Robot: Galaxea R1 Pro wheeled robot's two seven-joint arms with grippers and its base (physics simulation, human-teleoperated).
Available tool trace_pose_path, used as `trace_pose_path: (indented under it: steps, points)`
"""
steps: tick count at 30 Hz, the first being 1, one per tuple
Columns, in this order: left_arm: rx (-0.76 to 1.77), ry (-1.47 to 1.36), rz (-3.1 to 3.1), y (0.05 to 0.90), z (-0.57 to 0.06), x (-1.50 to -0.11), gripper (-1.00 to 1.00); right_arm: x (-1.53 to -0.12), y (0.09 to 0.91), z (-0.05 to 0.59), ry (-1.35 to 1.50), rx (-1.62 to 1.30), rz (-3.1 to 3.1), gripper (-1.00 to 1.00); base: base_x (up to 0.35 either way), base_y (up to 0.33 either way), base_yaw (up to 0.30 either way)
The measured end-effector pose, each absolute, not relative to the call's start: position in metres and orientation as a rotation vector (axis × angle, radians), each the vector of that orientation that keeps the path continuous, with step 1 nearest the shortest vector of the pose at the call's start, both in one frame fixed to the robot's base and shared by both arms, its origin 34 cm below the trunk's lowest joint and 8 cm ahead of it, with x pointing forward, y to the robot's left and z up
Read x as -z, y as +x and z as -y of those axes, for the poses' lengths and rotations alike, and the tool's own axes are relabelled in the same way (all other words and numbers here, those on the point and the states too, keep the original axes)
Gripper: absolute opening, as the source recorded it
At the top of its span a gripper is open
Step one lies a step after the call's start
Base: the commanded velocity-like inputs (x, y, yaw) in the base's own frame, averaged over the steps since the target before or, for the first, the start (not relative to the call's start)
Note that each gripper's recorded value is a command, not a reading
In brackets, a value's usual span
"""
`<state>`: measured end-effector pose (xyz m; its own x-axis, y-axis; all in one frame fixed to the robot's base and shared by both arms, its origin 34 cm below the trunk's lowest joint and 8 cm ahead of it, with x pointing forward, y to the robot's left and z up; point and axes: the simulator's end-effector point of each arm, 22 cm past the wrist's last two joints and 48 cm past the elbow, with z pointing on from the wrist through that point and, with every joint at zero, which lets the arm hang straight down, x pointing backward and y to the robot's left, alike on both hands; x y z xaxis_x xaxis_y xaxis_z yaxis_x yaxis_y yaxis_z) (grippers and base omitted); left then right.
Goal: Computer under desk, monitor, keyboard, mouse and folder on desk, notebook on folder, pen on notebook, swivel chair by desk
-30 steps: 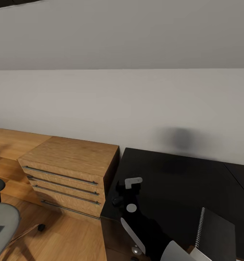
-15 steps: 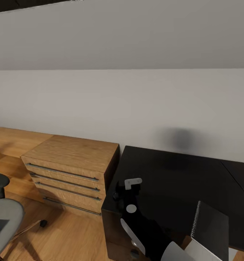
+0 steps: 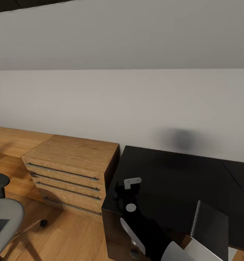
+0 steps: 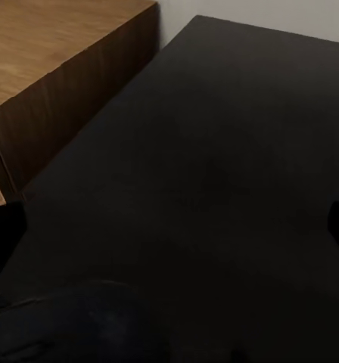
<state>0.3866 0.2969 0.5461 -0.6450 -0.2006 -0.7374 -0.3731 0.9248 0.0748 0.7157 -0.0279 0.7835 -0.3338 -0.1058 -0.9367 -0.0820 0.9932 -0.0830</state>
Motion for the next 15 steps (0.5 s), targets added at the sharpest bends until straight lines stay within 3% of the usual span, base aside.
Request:
trace_pose_path:
  steps: [8, 15]
  points:
    - [-0.282, -0.405, -2.29, 0.386, -0.297, -0.546, 1.0, -0.793, 0.708, 0.011, -0.166, -0.068, -1.89, 1.0, 0.0, 0.0, 0.0]
    - [-0.281, -0.406, -2.29, 0.386, -0.297, -0.545, 1.0, -0.812, 0.695, 0.006, -0.366, -0.164, -1.812, 1.0, 0.0, 0.0, 0.0]
